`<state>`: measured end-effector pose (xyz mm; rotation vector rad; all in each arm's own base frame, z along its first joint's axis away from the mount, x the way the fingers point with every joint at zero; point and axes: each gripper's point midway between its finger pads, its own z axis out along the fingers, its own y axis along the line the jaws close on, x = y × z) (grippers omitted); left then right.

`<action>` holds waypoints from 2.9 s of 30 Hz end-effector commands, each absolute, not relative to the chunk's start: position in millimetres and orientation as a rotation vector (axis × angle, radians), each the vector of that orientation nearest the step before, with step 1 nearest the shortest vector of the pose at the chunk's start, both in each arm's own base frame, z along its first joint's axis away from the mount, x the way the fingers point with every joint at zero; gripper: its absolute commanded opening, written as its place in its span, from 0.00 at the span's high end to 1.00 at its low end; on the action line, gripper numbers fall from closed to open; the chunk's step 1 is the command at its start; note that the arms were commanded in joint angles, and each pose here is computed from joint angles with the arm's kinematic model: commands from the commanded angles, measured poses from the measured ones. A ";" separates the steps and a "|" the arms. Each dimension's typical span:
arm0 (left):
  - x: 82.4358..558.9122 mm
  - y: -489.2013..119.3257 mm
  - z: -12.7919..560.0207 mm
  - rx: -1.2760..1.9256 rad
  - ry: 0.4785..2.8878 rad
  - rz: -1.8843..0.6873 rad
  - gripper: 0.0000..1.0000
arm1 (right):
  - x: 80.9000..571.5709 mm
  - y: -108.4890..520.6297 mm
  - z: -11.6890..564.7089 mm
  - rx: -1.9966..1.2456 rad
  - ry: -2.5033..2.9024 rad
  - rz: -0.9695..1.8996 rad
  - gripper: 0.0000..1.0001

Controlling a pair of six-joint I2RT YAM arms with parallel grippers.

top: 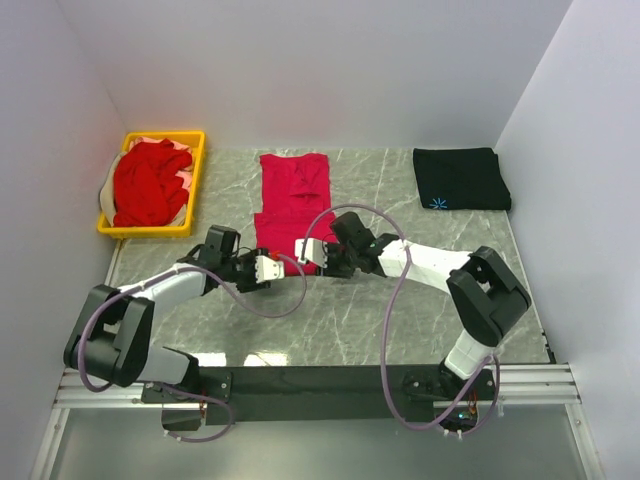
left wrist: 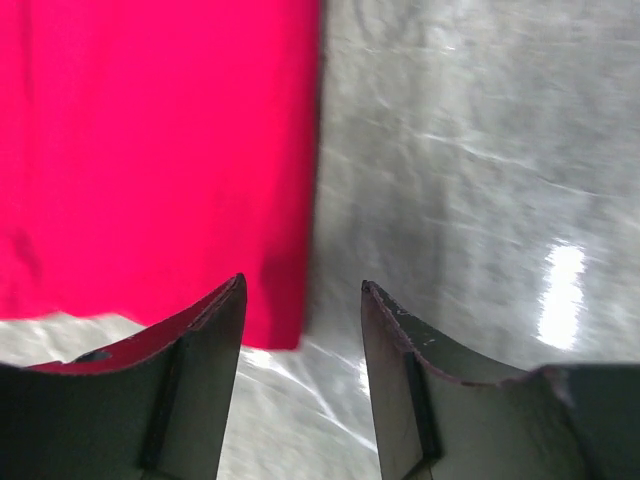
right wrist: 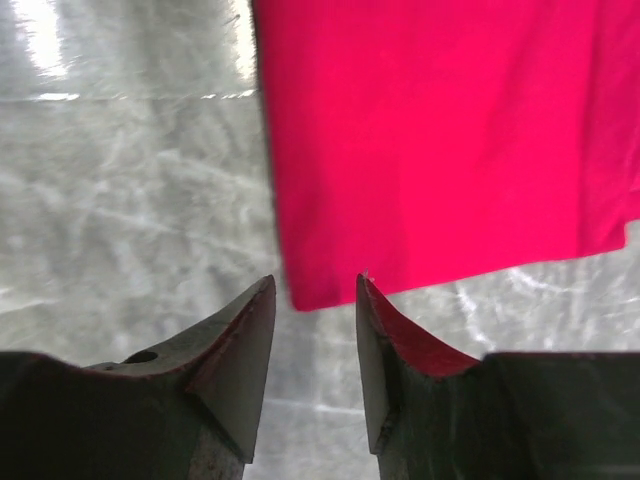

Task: Fold and stack the t-shirts
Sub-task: Fold the tshirt

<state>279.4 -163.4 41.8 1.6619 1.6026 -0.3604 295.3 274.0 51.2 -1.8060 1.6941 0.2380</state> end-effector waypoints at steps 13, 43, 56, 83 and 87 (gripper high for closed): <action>302.3 -168.1 23.5 1.789 1.488 -0.234 0.55 | 293.9 278.3 30.1 -1.946 1.629 0.147 0.57; 125.6 -179.6 127.9 1.872 1.413 -0.713 0.99 | 151.3 234.2 129.8 -1.956 1.665 0.520 1.00; 194.5 -170.8 182.8 1.628 1.578 -0.660 1.00 | 240.9 236.7 185.5 -1.815 1.592 0.357 1.00; 529.5 -144.7 71.7 1.070 2.052 -0.518 0.62 | 522.2 259.6 80.5 -1.586 1.867 0.077 0.64; 536.2 -136.2 101.0 0.971 2.003 -0.487 0.57 | 541.1 254.3 125.2 -1.361 1.854 0.053 0.51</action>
